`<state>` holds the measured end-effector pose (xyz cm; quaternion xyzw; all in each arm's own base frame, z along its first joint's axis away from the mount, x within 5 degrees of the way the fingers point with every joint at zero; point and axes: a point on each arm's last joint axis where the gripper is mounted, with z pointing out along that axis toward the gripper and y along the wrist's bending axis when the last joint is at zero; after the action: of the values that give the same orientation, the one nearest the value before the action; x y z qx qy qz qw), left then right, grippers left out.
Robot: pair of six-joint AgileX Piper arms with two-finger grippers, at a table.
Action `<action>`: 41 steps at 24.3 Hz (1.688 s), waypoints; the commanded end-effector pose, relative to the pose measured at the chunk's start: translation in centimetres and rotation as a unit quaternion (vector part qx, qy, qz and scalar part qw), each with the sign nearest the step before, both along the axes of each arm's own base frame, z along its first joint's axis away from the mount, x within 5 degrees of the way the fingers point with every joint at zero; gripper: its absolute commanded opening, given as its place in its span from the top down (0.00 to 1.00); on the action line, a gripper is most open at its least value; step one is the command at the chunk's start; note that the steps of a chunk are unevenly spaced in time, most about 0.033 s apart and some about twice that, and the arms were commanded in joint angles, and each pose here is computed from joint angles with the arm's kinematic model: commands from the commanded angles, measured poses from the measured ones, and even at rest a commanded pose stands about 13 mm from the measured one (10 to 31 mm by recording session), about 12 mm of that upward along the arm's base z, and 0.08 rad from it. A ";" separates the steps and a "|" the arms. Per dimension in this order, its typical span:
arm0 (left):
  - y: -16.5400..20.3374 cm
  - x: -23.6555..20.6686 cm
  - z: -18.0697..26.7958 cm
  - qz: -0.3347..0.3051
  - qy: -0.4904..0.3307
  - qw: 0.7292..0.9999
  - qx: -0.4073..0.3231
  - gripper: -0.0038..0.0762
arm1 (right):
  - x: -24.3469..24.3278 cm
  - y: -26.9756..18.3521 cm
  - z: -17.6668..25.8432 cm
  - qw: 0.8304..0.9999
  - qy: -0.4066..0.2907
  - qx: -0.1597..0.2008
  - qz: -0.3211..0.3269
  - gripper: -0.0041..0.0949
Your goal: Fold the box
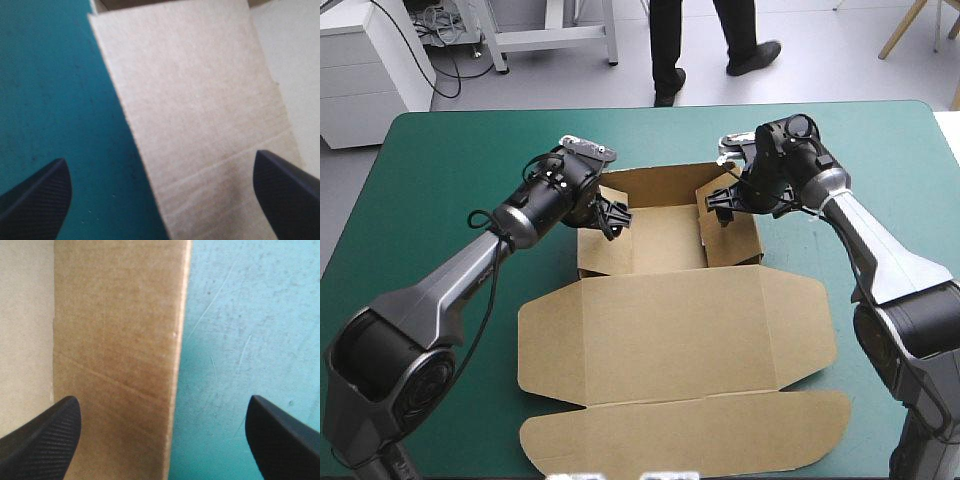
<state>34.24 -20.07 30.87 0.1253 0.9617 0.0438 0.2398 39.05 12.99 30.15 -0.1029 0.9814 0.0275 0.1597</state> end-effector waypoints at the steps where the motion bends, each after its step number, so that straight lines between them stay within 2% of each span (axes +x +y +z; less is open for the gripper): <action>1: 1.2 -2.0 6.1 -0.013 -0.089 0.995 -0.041 0.04 | -1.9 -0.7 5.6 0.996 -0.084 0.015 0.016 0.13; 5: 2.9 -4.4 10.1 -0.037 -0.135 0.989 -0.054 0.05 | -3.8 -1.4 9.0 0.991 -0.132 0.026 0.018 0.13; 9: 4.7 -7.0 13.2 -0.069 -0.172 0.982 -0.049 0.12 | -5.8 -2.1 11.9 0.983 -0.176 0.040 0.019 0.13; 15: 7.6 -11.2 15.7 -0.088 -0.181 0.979 -0.035 0.29 | -8.3 -2.9 15.2 0.970 -0.235 0.055 0.023 0.13; 20: 9.7 -14.0 15.1 -0.089 -0.179 0.980 -0.025 0.51 | -8.8 -3.1 15.6 0.968 -0.242 0.057 0.023 0.13; 21: 10.4 -15.1 14.3 -0.090 -0.178 0.980 -0.021 0.62 | -8.7 -3.0 15.5 0.969 -0.240 0.057 0.023 0.13; 22: 10.7 -15.5 13.7 -0.092 -0.174 0.980 -0.018 0.68 | -8.5 -3.0 15.4 0.968 -0.242 0.057 0.023 0.13; 23: 11.5 -16.8 12.8 -0.096 -0.176 0.980 -0.019 0.81 | -8.3 -2.9 15.2 0.969 -0.241 0.057 0.023 0.13; 26: 12.5 -18.4 10.8 -0.097 -0.154 0.983 -0.016 0.97 | -7.6 -2.7 14.5 0.971 -0.233 0.054 0.023 0.13; 33: 14.8 -22.0 3.5 -0.093 -0.105 0.990 -0.010 0.96 | -3.4 -1.2 9.3 0.985 -0.167 0.034 0.025 0.13; 37: 15.4 -22.7 1.9 -0.091 -0.104 0.990 -0.003 0.96 | -0.3 -0.2 4.6 0.992 -0.120 0.021 0.023 0.13; 41: 15.5 -22.8 1.9 -0.090 -0.102 0.991 0.003 0.96 | 0.9 0.5 2.1 0.996 -0.087 0.028 0.022 0.13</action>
<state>11.22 -4.46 31.81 0.2076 0.9279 0.0405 0.3069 39.95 13.32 30.37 -0.1230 0.9695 0.0350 0.2089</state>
